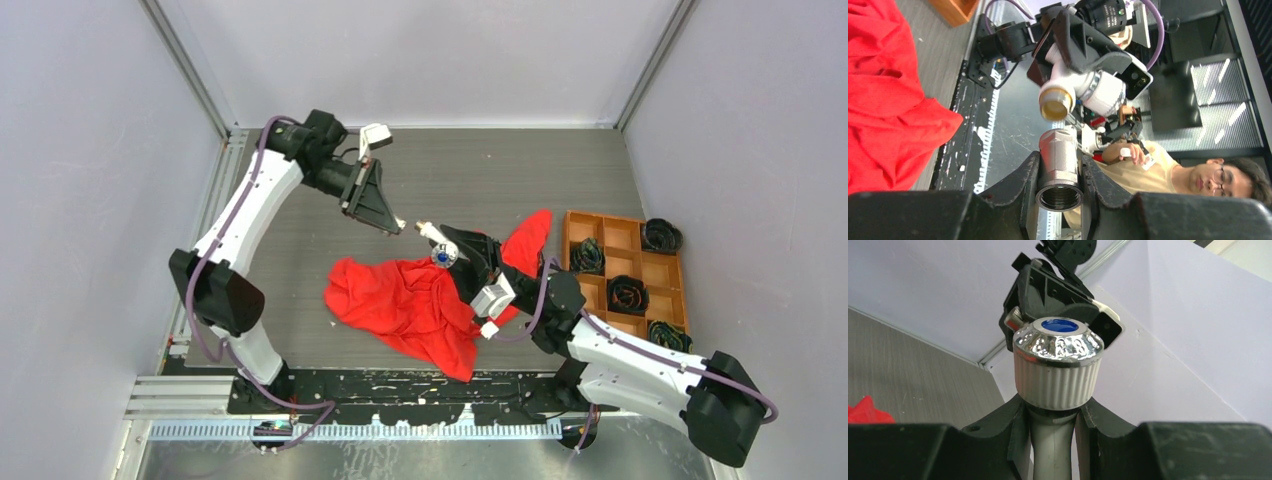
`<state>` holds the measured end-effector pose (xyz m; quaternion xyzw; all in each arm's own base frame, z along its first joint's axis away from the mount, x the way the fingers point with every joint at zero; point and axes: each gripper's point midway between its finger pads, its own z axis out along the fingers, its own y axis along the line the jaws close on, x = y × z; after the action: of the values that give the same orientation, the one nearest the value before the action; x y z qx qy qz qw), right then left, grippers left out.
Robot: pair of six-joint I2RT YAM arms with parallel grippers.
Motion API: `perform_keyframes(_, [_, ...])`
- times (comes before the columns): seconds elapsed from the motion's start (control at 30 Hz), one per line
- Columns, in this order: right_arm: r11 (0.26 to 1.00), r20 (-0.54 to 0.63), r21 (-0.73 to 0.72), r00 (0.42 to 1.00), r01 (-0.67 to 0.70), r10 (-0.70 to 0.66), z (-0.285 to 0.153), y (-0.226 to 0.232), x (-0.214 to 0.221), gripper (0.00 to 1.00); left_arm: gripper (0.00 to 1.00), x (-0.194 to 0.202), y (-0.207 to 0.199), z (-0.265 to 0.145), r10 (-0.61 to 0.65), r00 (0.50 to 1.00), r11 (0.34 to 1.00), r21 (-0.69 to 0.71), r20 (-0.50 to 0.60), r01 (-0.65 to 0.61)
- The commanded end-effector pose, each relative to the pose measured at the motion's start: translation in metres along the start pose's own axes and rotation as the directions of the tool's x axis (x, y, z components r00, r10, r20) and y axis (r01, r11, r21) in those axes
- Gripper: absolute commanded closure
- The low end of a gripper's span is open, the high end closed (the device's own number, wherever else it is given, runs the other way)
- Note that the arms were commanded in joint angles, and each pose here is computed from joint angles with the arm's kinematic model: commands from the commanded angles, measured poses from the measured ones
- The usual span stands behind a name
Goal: Install the water faucets
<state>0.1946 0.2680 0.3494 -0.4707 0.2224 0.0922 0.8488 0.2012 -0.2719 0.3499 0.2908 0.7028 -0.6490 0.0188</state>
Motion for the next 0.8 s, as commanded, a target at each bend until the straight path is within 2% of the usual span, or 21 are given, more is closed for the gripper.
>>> perform_keyframes(0.0, [0.998,0.075,0.037,0.996,-0.042,0.039,0.006,-0.030,-0.025,1.00,1.00,0.016,-0.074,-0.031,0.006,0.983,0.972,0.229,0.181,-0.048])
perform_keyframes(0.23, [0.979,0.080,-0.080,0.978,-0.188,0.194,0.009,-0.024,-0.019,1.00,1.00,0.022,-0.068,-0.036,0.022,0.977,0.976,0.207,0.214,-0.068])
perform_keyframes(0.57, [0.964,0.092,-0.156,0.968,-0.216,0.232,0.025,-0.015,-0.014,1.00,1.00,0.019,-0.054,-0.084,0.024,0.915,0.992,0.103,0.402,-0.071])
perform_keyframes(0.77, [0.953,0.093,-0.201,0.964,-0.225,0.247,0.035,-0.006,-0.008,1.00,1.00,0.023,-0.057,-0.089,0.038,0.904,0.993,0.083,0.425,-0.081])
